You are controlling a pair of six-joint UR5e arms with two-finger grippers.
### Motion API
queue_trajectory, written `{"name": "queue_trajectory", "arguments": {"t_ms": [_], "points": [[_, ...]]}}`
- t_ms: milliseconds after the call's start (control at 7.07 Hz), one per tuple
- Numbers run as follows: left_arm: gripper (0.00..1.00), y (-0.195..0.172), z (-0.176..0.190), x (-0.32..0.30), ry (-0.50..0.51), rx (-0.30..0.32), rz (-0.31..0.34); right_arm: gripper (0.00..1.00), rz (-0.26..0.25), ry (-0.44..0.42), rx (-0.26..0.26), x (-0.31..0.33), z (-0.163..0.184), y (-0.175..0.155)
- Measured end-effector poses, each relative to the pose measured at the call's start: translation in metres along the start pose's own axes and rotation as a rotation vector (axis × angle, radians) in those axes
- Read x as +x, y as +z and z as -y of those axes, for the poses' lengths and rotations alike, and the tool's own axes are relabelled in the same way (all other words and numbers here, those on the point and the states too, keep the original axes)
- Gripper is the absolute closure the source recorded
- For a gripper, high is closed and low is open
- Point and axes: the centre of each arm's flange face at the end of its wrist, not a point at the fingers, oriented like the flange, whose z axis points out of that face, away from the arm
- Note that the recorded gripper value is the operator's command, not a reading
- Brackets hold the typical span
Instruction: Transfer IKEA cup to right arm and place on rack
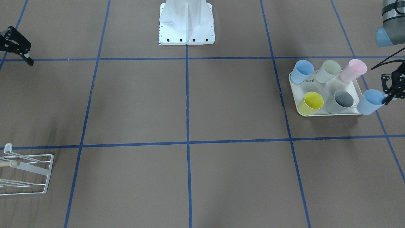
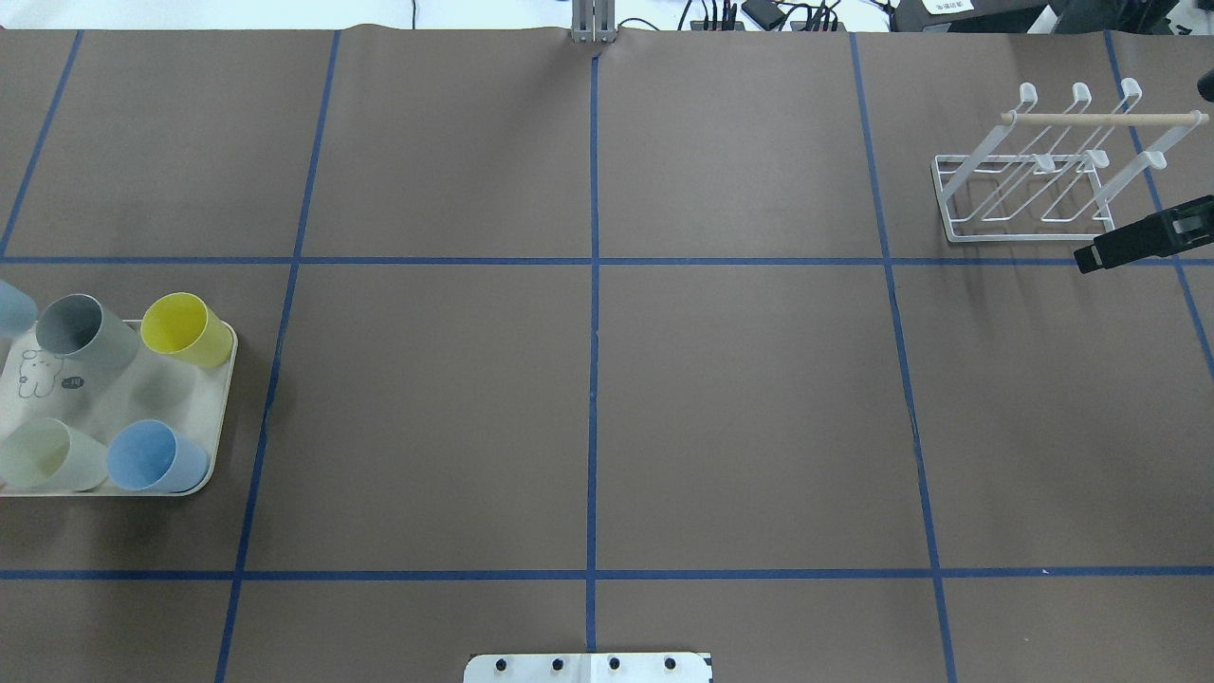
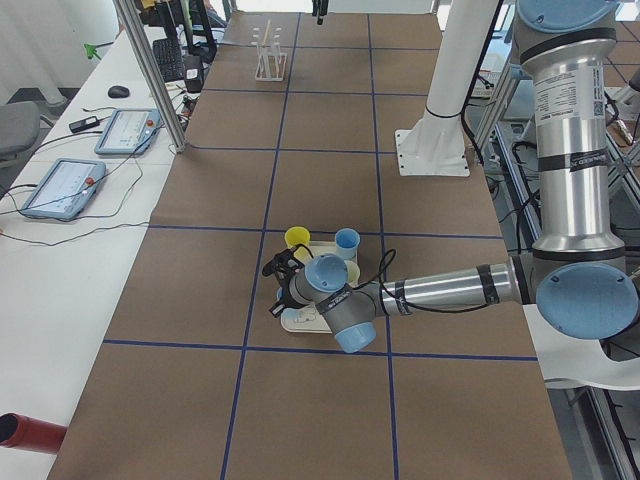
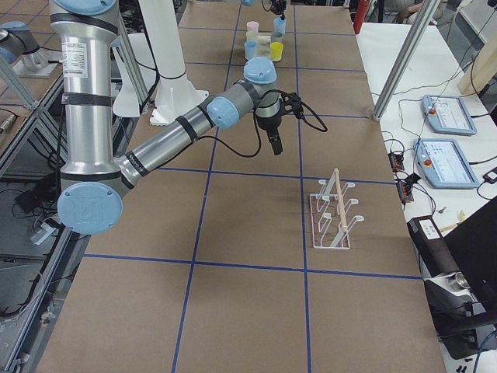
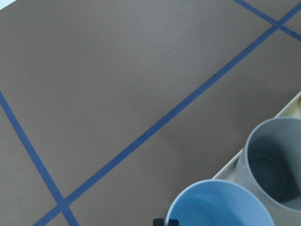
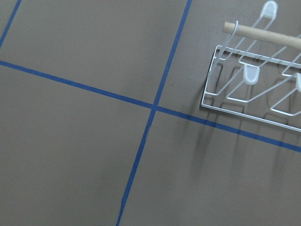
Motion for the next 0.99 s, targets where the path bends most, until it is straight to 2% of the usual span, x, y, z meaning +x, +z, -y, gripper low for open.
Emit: {"name": "queue_trajectory", "arguments": {"t_ms": [283, 424, 566, 990], "points": [[1.0, -0.033, 0.027, -0.011, -0.002, 0.077, 0.047, 0.01, 0.008, -0.014, 0.017, -0.008, 0.008, -0.004], [1.0, -0.044, 0.042, -0.006, -0.014, 0.098, 0.041, 0.01, 0.019, -0.034, 0.034, -0.017, 0.016, -0.008], [1.0, -0.052, 0.059, 0.003, -0.082, 0.109, 0.008, 0.01, 0.036, -0.064, 0.051, -0.033, 0.026, -0.011], [1.0, -0.09, 0.123, 0.049, -0.489, 0.184, -0.131, 0.02, 0.096, -0.165, 0.102, -0.068, 0.044, -0.009]]}}
